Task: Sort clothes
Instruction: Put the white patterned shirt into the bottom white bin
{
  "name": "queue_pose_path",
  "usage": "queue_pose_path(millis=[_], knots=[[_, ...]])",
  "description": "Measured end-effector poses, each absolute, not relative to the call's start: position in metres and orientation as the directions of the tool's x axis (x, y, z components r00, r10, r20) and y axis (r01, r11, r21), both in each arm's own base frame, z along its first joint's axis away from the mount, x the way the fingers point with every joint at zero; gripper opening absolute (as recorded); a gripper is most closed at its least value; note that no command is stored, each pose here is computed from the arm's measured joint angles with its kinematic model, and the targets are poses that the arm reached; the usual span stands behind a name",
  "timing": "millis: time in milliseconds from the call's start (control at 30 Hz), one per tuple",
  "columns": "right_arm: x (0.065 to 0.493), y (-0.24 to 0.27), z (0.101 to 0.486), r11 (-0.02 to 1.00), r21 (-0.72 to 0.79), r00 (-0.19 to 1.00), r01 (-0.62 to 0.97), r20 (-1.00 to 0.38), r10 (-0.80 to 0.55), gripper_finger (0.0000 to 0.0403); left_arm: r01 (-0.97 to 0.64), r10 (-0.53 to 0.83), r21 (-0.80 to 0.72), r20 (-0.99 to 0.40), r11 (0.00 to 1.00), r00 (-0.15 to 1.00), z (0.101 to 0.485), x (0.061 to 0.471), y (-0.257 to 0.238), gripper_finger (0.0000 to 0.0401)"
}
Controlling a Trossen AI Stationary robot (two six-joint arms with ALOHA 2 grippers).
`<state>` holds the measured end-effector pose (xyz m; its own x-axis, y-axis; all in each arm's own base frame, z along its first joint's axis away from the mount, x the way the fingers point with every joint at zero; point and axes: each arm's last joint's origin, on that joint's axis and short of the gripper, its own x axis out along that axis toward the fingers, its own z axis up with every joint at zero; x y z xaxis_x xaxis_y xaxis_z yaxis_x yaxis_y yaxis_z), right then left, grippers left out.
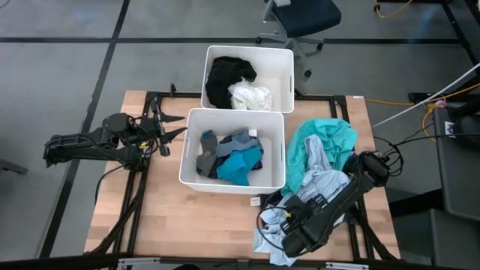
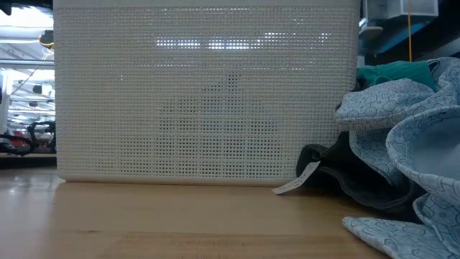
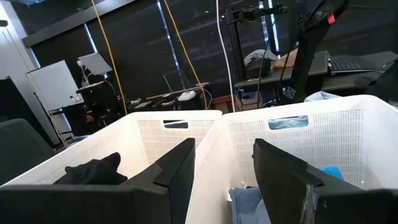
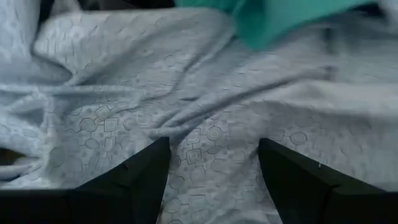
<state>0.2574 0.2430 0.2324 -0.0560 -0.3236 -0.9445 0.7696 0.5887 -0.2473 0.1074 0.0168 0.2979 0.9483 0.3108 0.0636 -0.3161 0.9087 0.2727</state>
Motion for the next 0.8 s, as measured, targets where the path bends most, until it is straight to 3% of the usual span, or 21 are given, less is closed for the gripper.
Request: queue_pose_path(millis=[167, 533, 633, 800], knots=[[0.26, 0.244, 0.204, 0.679, -0.207, -0.008, 0.704, -0.959, -0.284, 0.0248, -0.316, 0.311, 0.273, 0.064, 0.909, 0.948, 0.298, 0.107, 0.017, 0.015], [0.253, 0.231, 0.152, 0.698, -0.188, 0.009, 0.691, -0.963, -0.269, 0.0241, -0.316, 0.311, 0.273, 0.064, 0.909, 0.948, 0.298, 0.107, 0.017, 0.015], [0.251, 0.23, 0.148, 0.7, -0.19, 0.011, 0.689, -0.963, -0.271, 0.0205, -0.316, 0.311, 0.273, 0.064, 0.909, 0.948, 0.298, 0.107, 0.017, 0.015], [0.251, 0.229, 0.147, 0.7, -0.195, 0.008, 0.687, -0.961, -0.275, 0.0079, -0.316, 0.311, 0.273, 0.064, 0.909, 0.948, 0.298, 0.107, 0.017, 0.015]])
